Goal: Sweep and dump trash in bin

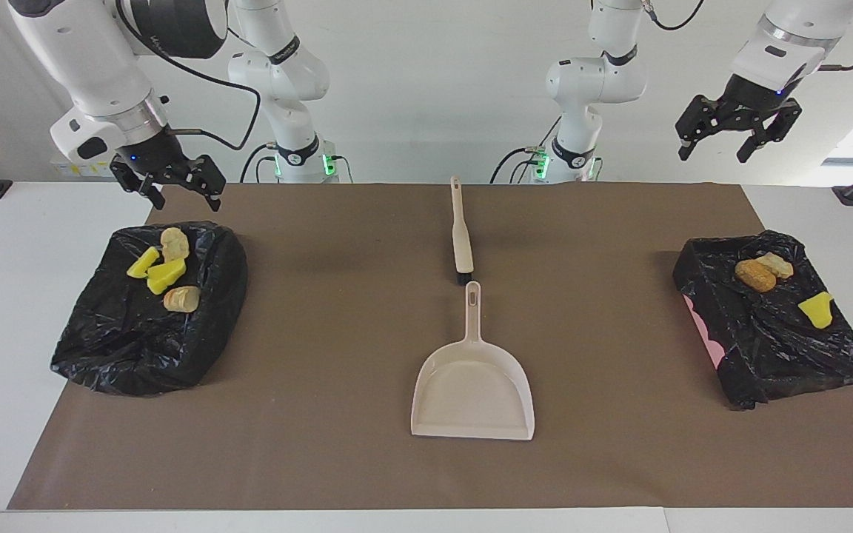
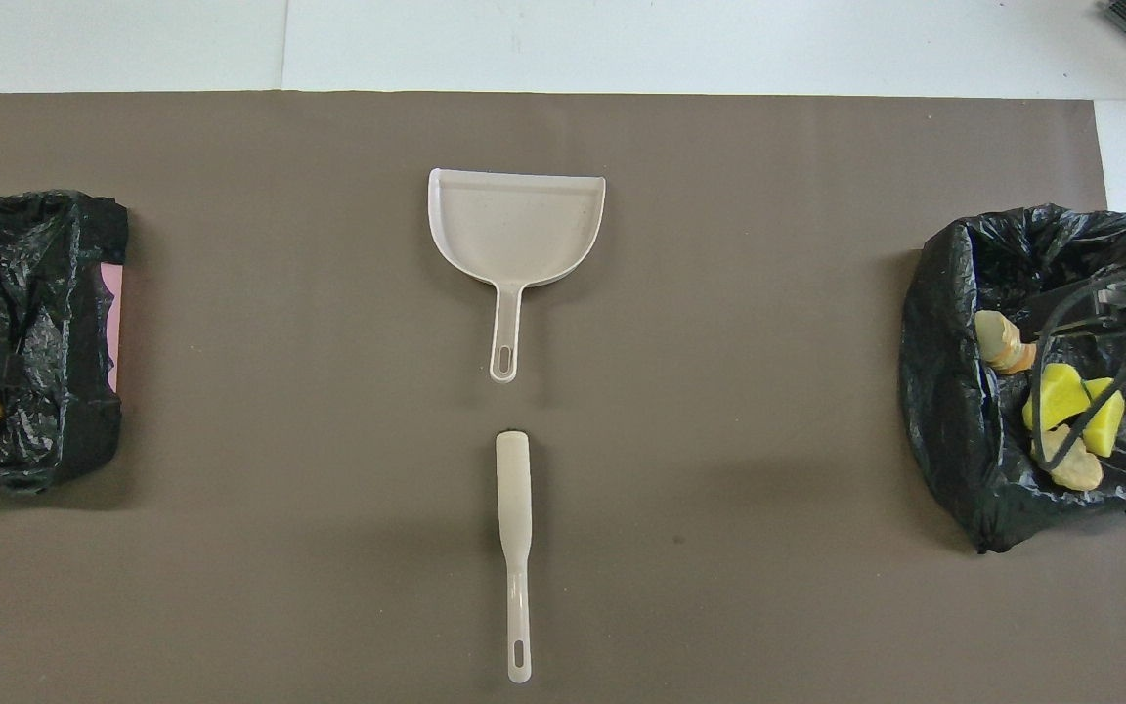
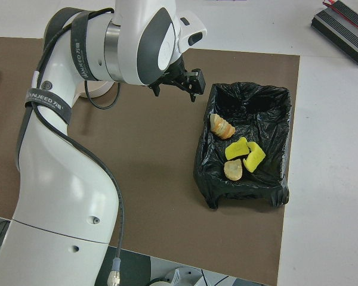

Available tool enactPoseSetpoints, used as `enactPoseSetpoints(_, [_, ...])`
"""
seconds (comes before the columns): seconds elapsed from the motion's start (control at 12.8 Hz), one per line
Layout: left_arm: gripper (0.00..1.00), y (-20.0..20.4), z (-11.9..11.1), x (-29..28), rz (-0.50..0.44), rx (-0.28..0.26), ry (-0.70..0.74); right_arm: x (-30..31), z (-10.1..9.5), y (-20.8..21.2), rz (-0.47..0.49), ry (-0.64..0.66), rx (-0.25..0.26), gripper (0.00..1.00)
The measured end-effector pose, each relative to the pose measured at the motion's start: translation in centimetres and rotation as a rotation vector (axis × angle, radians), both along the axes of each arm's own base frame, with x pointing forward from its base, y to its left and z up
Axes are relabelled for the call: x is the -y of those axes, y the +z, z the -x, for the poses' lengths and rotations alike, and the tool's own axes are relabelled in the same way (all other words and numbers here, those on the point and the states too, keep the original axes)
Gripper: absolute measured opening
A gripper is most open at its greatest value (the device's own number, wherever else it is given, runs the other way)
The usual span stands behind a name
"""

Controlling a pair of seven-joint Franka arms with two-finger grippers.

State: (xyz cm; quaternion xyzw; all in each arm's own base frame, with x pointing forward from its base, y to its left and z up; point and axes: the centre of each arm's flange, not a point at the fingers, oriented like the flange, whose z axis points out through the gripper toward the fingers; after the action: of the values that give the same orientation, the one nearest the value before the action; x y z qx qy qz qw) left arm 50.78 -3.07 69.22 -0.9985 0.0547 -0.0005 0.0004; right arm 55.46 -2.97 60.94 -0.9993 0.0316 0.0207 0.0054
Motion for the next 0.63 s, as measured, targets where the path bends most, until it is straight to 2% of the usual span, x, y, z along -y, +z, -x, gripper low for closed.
enactPoseSetpoints(0.63, [1.0, -0.06, 0.14, -0.35, -0.006, -0.002, 0.009, 0.0, 0.0, 0.0, 0.0, 0.0, 0.0, 1.0])
